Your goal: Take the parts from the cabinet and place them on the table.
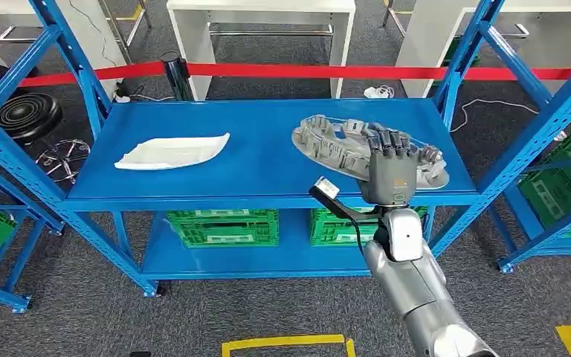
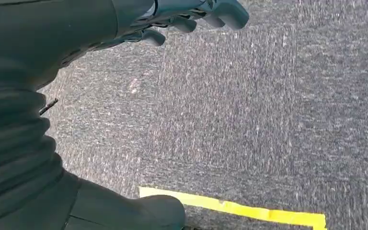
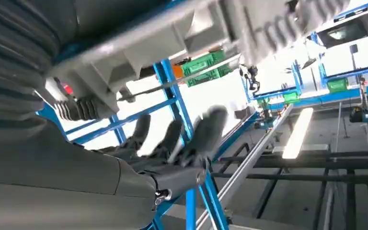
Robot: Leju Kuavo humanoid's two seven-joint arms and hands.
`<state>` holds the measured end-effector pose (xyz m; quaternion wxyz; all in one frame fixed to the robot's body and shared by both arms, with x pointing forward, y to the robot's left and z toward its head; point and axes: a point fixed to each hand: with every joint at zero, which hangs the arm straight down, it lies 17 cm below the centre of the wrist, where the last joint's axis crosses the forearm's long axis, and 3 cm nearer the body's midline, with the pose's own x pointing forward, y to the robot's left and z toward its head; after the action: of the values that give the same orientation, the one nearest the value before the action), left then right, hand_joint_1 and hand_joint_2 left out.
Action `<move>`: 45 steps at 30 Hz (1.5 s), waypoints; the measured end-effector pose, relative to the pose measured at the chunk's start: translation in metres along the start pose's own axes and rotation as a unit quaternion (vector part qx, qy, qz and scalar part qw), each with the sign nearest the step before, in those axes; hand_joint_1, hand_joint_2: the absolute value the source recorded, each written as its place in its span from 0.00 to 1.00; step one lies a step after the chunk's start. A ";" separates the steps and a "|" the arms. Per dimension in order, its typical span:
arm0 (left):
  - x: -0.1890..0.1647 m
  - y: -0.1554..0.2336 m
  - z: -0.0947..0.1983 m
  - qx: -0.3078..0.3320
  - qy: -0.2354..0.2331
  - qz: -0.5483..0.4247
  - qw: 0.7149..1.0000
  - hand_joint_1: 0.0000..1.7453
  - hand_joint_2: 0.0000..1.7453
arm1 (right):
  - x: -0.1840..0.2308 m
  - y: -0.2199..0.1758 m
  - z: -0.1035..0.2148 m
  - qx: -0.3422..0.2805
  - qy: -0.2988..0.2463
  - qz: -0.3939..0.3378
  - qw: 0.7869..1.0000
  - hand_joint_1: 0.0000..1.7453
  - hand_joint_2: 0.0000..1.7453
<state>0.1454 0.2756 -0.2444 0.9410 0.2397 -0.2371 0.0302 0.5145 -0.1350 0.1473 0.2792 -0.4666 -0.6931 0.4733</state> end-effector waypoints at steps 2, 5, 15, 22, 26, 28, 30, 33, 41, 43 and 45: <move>0.000 0.002 0.000 0.005 0.001 -0.002 1.000 0.00 0.00 | 0.000 0.000 0.000 0.000 0.000 0.000 1.000 0.00 0.00; -0.001 0.002 0.000 0.006 0.002 -0.002 1.000 0.00 0.00 | 0.000 0.001 0.000 0.002 0.000 0.000 1.000 0.00 0.00; -0.002 -0.002 0.002 0.000 0.004 0.000 1.000 0.00 0.00 | -0.002 0.004 0.002 0.010 0.005 0.016 1.000 0.00 0.00; -0.001 -0.002 0.002 0.000 0.003 0.000 1.000 0.00 0.00 | -0.001 0.005 0.002 0.012 0.004 0.018 1.000 0.00 0.00; -0.001 -0.002 0.002 -0.001 0.002 0.000 1.000 0.00 0.00 | -0.003 0.007 0.005 0.014 0.005 0.020 1.000 0.00 0.00; -0.001 -0.003 0.002 -0.001 0.002 0.000 1.000 0.00 0.00 | -0.004 0.008 0.006 0.016 0.005 0.023 1.000 0.00 0.00; -0.001 -0.003 0.002 -0.002 0.002 0.001 1.000 0.00 0.00 | -0.004 0.010 0.008 0.018 0.006 0.028 0.999 0.00 0.00; -0.001 -0.004 0.002 -0.004 0.002 0.002 1.000 0.00 0.00 | -0.005 0.012 0.009 0.026 0.004 0.035 0.999 0.26 0.00; -0.001 -0.004 0.002 -0.004 0.002 0.003 1.000 0.00 0.00 | -0.006 0.021 0.011 0.047 0.000 0.041 0.998 1.00 0.00; -0.001 -0.004 0.002 -0.004 0.002 0.003 1.000 0.00 0.00 | -0.005 0.022 0.012 0.049 -0.001 0.041 0.998 1.00 0.00; 0.000 -0.004 0.002 -0.005 0.002 0.003 1.000 0.00 0.00 | -0.005 0.023 0.012 0.052 -0.002 0.041 0.998 1.00 0.00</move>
<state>0.1450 0.2711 -0.2448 0.9425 0.2342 -0.2362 0.0328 0.5151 -0.1418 0.1214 0.2820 -0.4782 -0.6488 0.5204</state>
